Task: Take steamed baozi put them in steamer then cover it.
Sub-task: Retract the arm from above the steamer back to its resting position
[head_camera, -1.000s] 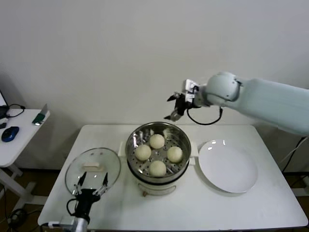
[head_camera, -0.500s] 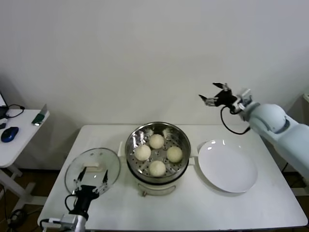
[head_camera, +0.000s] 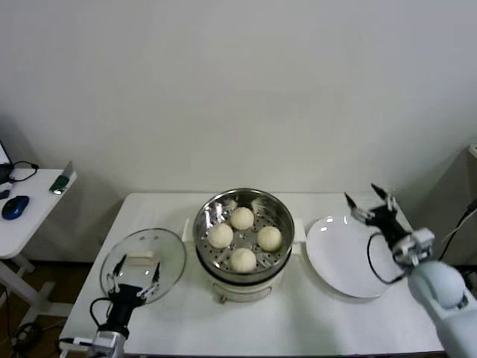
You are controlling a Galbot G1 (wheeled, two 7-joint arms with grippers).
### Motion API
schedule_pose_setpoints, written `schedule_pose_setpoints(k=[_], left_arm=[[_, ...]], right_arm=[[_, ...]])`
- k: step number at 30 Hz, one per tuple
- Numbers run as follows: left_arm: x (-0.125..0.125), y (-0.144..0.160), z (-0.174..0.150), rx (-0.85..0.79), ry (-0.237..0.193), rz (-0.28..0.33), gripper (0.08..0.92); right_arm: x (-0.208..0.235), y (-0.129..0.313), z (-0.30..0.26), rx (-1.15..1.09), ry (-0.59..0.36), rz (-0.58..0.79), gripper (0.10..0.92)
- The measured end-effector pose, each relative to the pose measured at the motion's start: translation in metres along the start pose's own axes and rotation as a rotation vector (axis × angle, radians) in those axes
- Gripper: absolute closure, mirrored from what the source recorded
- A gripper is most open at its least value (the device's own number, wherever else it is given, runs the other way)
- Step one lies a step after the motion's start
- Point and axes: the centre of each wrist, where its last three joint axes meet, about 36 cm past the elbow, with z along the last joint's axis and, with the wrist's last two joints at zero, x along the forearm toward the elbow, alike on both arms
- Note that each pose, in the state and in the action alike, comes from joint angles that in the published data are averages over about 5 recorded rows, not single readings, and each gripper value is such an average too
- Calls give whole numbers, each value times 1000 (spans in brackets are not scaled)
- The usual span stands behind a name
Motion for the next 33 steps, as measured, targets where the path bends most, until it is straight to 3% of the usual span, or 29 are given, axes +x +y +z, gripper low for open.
schedule_pose_setpoints(k=[7, 15, 23, 33], left_arm=[[-1, 20, 7, -271, -18, -74, 177], [3, 31, 36, -723, -4, -129, 177], [4, 25, 71, -1040, -6, -120, 177], [-18, 13, 99, -1198, -6, -103, 177]], right_arm=[[80, 38, 69, -69, 49, 61, 200], [113, 70, 96, -117, 19, 119, 200], [128, 88, 109, -146, 7, 155, 200], [142, 100, 115, -157, 1, 178, 200]])
